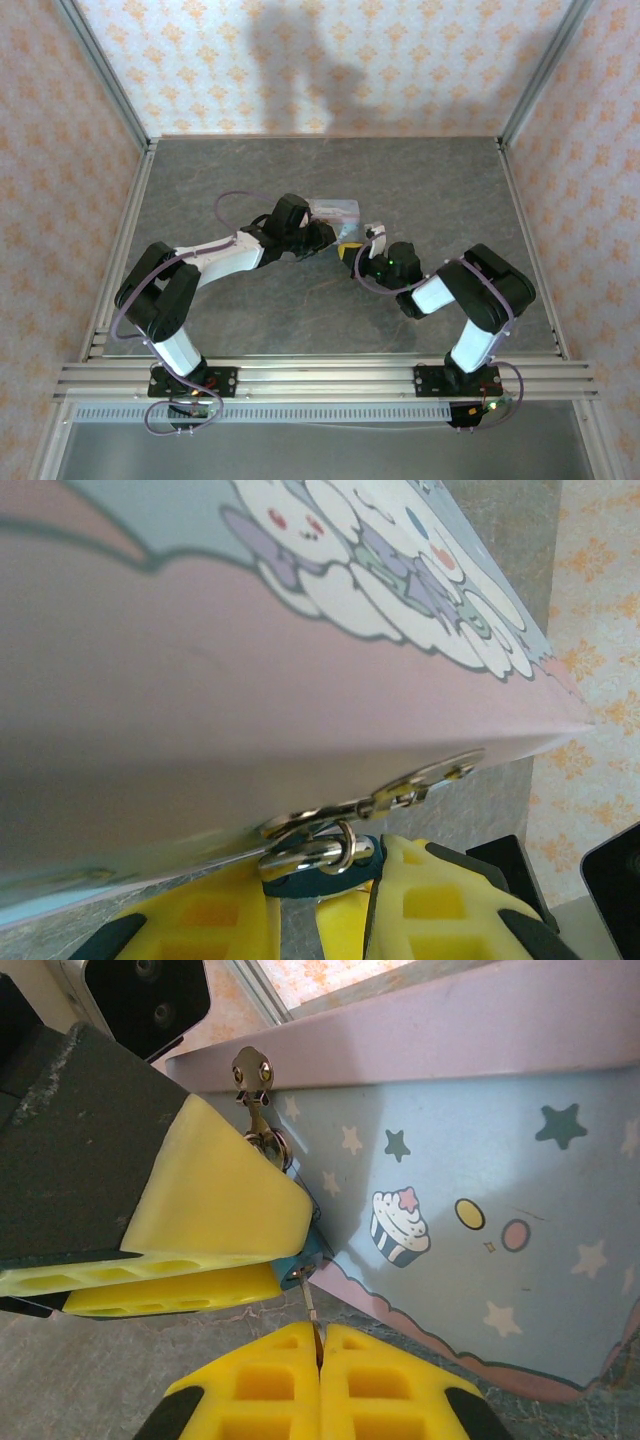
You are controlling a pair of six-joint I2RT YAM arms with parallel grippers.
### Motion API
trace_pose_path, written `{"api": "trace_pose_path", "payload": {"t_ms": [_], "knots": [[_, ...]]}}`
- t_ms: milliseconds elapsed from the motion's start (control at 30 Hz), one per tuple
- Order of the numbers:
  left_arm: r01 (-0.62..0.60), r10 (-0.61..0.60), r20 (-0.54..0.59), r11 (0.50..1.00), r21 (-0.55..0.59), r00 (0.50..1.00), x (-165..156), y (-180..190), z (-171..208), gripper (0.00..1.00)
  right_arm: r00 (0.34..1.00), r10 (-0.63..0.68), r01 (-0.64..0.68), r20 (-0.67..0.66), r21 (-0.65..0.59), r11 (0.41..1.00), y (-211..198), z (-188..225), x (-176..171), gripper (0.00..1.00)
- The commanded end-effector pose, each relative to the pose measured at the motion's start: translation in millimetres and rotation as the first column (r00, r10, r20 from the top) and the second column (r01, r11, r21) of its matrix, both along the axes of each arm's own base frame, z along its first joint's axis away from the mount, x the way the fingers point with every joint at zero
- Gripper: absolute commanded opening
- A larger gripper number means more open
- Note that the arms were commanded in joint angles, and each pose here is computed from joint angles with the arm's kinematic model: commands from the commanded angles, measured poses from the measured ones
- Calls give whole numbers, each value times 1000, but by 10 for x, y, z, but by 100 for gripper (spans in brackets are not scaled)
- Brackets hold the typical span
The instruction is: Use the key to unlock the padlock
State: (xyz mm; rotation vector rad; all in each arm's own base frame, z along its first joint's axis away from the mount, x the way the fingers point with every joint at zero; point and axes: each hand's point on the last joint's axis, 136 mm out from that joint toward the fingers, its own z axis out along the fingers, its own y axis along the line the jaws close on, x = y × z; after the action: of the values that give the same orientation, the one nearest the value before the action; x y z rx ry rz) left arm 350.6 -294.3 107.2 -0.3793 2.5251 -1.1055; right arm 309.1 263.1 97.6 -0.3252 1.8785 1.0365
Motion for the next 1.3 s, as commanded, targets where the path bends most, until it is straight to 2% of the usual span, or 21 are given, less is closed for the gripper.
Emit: {"api": "trace_pose_path", "payload": {"t_ms": [0,300,533,900,1267], "knots": [[96,-93,34,991,-90,995,-108,-256,293,22,985,93,-114,143,148,982,260,590,-67,0],[95,-92,33,992,-83,995,-116,-245,273,22,984,111,-135,136,186,973,316,716,-45,0],[95,-93,33,992,-83,995,-116,-246,272,22,980,109,-137,169,166,977,367,813,40,0],[77,-74,45,994,-72,996,-61,-223,297,22,993,109,-111,54,46,993,225,349,-117,0],[71,-68,51,995,-64,996,-39,-202,321,22,995,89,-92,-33,-68,993,88,51,-224,0]]}}
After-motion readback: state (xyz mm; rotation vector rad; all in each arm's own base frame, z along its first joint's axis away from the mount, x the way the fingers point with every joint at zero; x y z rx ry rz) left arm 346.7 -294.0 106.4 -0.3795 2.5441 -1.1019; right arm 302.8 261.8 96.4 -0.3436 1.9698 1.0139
